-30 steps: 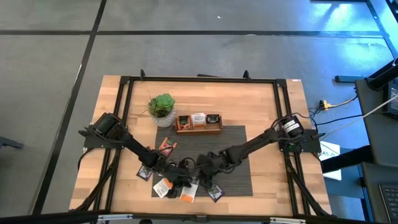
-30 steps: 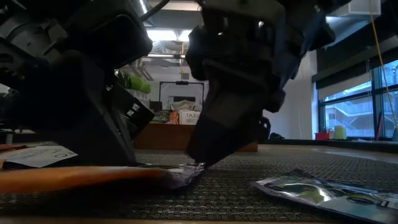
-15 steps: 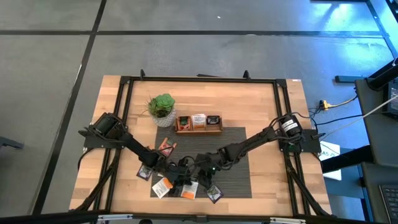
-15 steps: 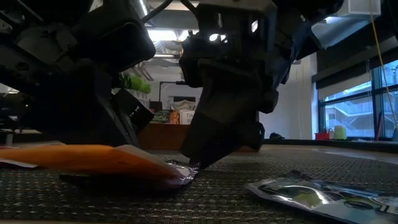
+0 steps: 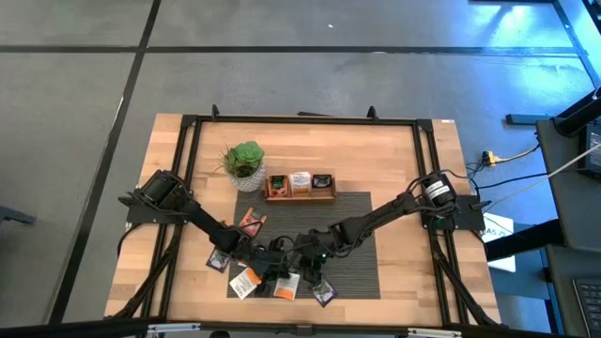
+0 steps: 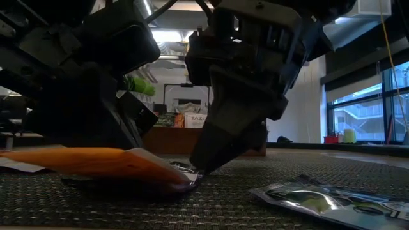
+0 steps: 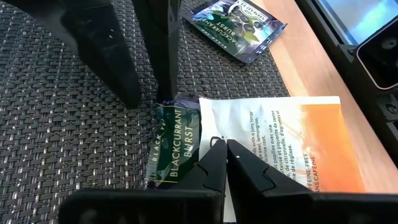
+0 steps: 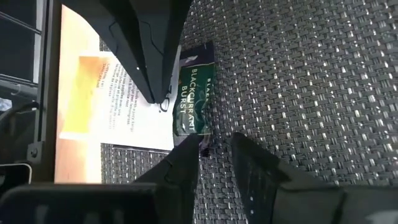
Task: Pick & Place Tea
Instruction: Put the black tea bag into the right slot of the wooden organizer
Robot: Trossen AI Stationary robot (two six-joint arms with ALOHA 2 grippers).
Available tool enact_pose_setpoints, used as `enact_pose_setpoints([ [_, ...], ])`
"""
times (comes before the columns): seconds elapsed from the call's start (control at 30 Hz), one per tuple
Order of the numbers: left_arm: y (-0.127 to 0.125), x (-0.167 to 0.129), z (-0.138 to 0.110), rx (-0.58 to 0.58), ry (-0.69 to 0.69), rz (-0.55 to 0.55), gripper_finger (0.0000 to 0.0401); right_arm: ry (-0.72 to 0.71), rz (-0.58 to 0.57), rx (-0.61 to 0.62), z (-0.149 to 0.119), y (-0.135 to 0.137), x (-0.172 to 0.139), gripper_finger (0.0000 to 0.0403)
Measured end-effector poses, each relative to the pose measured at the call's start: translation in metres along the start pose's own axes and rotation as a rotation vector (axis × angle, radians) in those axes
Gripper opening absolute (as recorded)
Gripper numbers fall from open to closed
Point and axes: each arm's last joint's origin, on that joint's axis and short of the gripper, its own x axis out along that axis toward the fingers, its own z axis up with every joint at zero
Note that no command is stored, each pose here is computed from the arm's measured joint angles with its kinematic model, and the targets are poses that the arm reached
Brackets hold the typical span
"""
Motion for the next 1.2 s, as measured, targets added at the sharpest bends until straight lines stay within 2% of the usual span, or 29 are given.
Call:
enact_pose_setpoints([
  [0.33,0.0002,0.0001,-0.0002,0.0,0.0,0.004,0.0011,-0.017,0.022,0.005,0.0014,0.001,0.0009,0.0084],
  [0.43,0.0002,0.0001,-0.0003,0.0,0.0,0.004,0.0012,0.01,0.069,0.006,0.0023,0.0005,0.0009,0.0084],
  [0.6,0.0003,0.0001,-0.0004,0.0,0.0,0.004,0.0009,0.034,0.112,0.016,0.0035,-0.0002,0.0004,0.0107],
  [0.83,0.0005,0.0002,-0.0004,0.003,-0.002,0.01,0.0008,-0.015,0.063,0.065,0.0053,-0.0008,0.0004,0.0131],
  [1.2,0.0005,0.0002,-0.0004,0.008,-0.002,0.01,0.0009,-0.024,0.065,0.031,0.0065,-0.001,0.0003,0.0135],
])
